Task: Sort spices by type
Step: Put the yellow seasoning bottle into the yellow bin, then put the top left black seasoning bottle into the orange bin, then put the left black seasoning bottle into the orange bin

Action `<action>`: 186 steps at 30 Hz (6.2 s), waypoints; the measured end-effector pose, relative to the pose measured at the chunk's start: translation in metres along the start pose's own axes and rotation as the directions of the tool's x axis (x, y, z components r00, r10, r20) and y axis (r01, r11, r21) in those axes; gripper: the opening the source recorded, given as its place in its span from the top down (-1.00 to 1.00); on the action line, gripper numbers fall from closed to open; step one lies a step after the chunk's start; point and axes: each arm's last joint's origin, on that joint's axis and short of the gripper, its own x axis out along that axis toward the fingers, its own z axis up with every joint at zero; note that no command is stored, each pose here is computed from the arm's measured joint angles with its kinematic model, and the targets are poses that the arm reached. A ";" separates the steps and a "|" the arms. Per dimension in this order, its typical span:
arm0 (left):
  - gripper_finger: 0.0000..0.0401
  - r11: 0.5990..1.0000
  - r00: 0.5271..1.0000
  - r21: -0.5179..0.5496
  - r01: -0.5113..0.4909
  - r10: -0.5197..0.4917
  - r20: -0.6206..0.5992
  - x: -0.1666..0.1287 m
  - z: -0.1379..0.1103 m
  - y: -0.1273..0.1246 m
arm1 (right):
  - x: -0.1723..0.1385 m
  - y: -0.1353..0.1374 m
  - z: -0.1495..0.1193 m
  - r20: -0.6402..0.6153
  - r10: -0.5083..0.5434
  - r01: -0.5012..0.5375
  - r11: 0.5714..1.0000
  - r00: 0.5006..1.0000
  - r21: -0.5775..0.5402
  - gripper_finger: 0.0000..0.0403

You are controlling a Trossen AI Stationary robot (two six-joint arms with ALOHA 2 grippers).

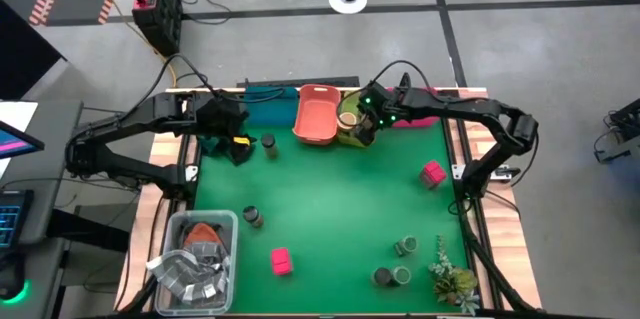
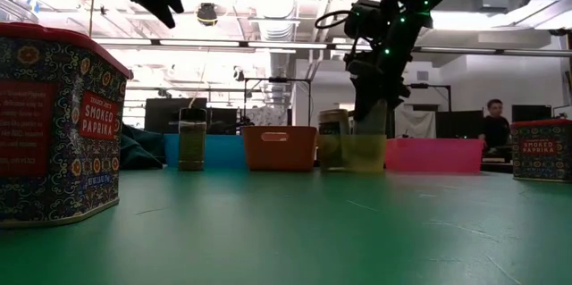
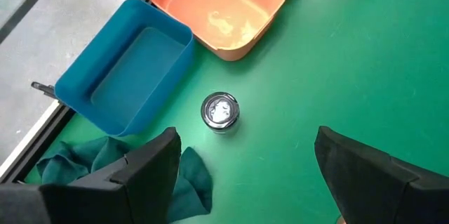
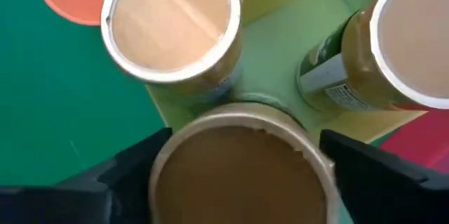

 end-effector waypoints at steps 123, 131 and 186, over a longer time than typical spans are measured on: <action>-0.04 0.996 0.961 0.068 0.062 -0.041 -0.275 0.273 0.166 0.046 | -0.112 0.072 -0.048 0.240 -0.011 -0.015 0.994 0.971 0.106 -0.95; -0.05 0.996 0.917 0.071 0.047 -0.015 -0.398 0.302 0.147 0.052 | -0.112 0.072 -0.048 0.240 -0.010 -0.020 0.992 0.971 0.122 -0.95; -0.58 0.811 0.904 0.442 0.384 -0.232 -0.359 0.020 0.084 -0.158 | -0.118 0.096 -0.066 0.216 0.025 -0.055 0.989 0.976 0.135 -0.95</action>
